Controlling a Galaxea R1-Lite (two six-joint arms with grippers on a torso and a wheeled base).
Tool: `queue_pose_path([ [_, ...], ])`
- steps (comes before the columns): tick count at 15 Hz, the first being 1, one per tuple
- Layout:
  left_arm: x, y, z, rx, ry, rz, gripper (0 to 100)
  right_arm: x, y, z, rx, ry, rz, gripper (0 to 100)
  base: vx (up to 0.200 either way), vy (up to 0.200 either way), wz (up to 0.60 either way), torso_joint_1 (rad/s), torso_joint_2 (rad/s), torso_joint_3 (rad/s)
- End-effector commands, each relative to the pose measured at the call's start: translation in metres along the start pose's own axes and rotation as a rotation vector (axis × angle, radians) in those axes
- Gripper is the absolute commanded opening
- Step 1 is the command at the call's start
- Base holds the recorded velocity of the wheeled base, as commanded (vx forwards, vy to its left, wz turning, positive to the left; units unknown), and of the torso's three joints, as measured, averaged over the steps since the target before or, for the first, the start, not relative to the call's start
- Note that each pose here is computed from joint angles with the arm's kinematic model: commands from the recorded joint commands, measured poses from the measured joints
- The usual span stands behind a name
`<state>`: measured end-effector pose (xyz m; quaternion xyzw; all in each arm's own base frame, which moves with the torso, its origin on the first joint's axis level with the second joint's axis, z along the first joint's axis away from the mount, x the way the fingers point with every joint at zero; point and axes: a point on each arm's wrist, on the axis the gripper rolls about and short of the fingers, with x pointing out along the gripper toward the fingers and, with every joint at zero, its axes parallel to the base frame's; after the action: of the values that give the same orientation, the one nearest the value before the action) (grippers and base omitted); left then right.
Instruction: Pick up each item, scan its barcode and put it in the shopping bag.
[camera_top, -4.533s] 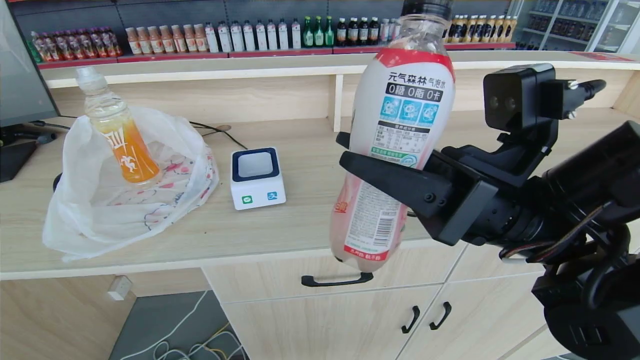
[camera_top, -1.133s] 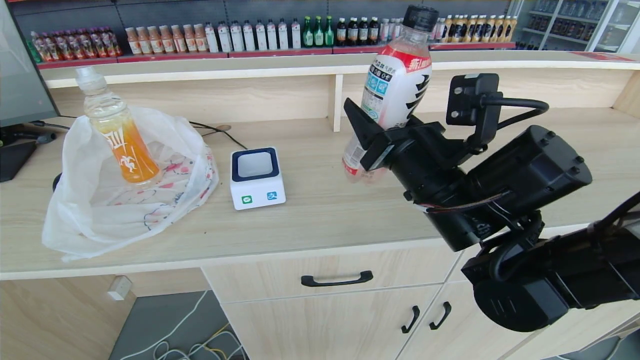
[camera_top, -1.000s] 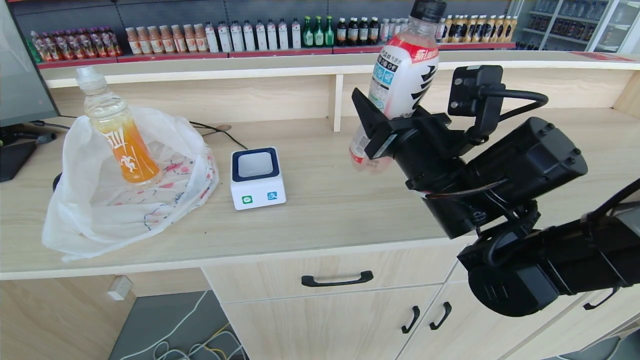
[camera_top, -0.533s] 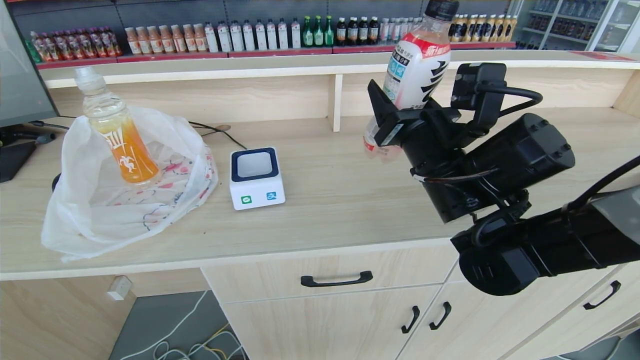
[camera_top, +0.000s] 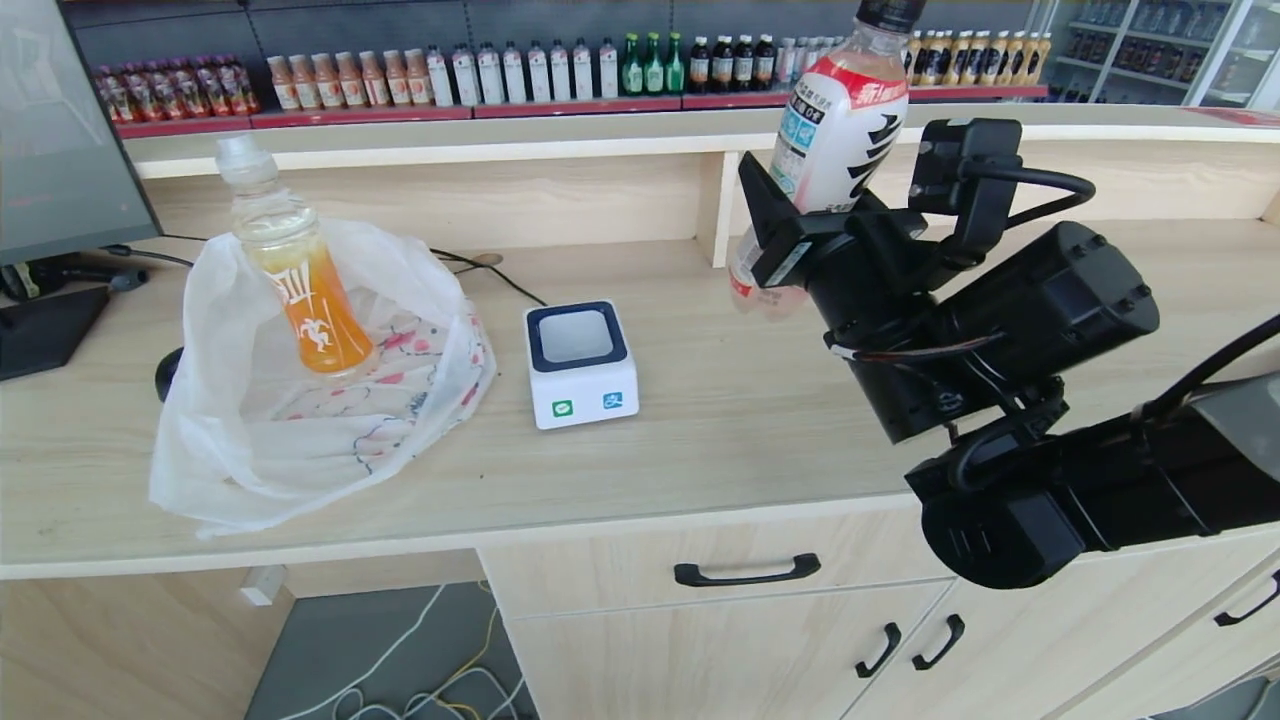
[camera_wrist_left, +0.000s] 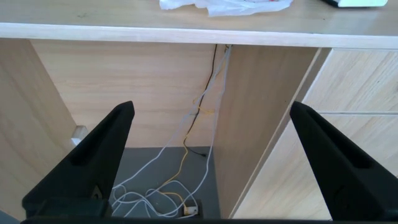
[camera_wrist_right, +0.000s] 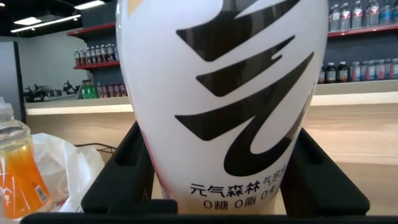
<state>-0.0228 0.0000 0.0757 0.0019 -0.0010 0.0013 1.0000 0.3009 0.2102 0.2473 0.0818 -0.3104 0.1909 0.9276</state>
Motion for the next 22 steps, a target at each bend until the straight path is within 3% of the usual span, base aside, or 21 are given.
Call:
queue_pose_path([
  [1, 0.000, 0.000, 0.000, -0.001, -0.001, 0.001, 100, 0.000, -0.001, 0.007, 0.001, -0.015, -0.002, 0, 0.000, 0.200, 0.00, -0.002, 0.00, 0.002],
  [11, 0.000, 0.000, 0.000, -0.002, -0.001, -0.001, 100, 0.000, 0.000, 0.016, -0.096, -0.032, -0.002, 0, 0.000, 0.200, 0.00, 0.002, 0.00, 0.002],
  [16, 0.000, 0.000, 0.000, 0.001, -0.001, -0.001, 100, -0.001, -0.001, 0.022, -0.157, -0.042, -0.005, 0, 0.000, 0.000, 0.00, 0.000, 0.00, 0.000],
  [22, 0.000, 0.000, 0.000, -0.001, -0.001, 0.001, 100, -0.007, 0.028, 0.044, -0.272, -0.093, 0.053, 0, 0.000, 0.000, 0.00, 0.000, 0.00, 0.000],
])
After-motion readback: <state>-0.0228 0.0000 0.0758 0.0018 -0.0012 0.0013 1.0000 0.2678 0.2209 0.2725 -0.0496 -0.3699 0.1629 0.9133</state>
